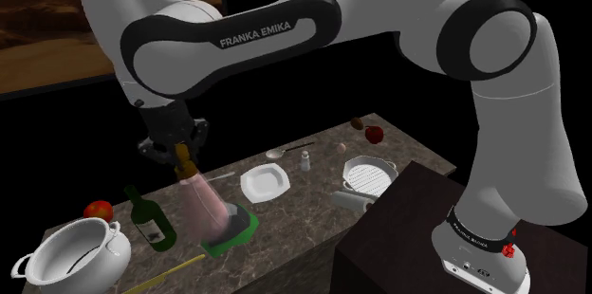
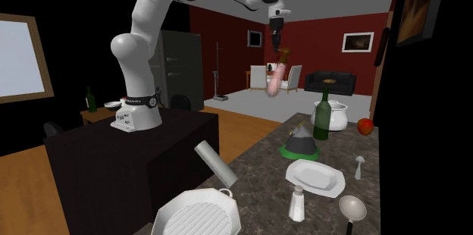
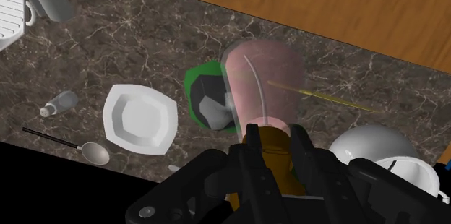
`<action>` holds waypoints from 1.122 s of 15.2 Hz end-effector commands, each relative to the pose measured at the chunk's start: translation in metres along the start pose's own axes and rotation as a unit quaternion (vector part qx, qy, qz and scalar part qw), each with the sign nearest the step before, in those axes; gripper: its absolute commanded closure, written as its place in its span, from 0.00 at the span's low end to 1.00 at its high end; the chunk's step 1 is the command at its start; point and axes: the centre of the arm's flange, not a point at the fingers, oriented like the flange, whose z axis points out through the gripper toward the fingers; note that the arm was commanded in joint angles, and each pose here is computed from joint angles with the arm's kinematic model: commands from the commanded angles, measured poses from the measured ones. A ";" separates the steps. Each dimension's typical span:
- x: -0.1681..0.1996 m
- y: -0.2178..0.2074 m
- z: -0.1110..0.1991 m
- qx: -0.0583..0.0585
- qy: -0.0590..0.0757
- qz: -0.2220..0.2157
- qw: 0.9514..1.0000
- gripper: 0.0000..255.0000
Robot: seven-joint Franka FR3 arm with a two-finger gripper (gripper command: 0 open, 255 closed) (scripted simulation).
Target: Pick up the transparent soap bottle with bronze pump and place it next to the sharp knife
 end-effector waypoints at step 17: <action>-0.004 -0.002 0.096 0.001 0.000 0.000 1.000 1.00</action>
